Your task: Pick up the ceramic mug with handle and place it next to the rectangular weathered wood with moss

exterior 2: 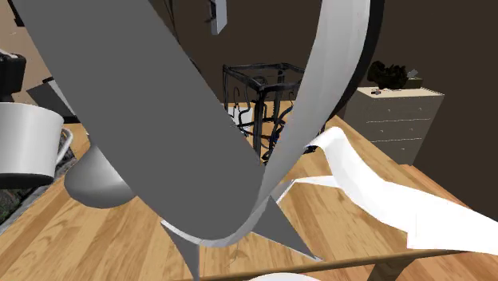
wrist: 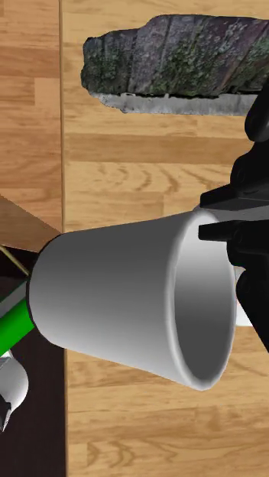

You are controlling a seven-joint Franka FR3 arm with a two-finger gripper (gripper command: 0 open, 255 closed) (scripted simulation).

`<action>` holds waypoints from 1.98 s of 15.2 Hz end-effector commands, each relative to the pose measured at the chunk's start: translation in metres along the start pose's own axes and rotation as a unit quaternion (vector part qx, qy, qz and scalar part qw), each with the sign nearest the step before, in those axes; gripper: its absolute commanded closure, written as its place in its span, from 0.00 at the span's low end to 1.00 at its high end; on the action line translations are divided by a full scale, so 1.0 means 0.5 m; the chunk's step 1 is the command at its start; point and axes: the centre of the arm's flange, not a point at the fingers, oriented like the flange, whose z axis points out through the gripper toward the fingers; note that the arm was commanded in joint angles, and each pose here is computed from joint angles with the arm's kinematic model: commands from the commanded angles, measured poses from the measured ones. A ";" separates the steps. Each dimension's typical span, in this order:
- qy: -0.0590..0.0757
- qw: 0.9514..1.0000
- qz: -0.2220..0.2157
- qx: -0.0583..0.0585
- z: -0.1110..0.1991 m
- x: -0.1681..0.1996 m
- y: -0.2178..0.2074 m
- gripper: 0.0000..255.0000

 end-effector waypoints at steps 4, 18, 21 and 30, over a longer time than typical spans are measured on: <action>0.000 1.000 0.002 0.001 -0.006 -0.050 -0.125 1.00; 0.000 1.000 0.002 0.001 0.097 -0.076 -0.224 1.00; 0.000 1.000 0.002 0.001 0.129 -0.073 -0.226 1.00; 0.000 1.000 0.002 0.001 0.223 -0.065 -0.231 1.00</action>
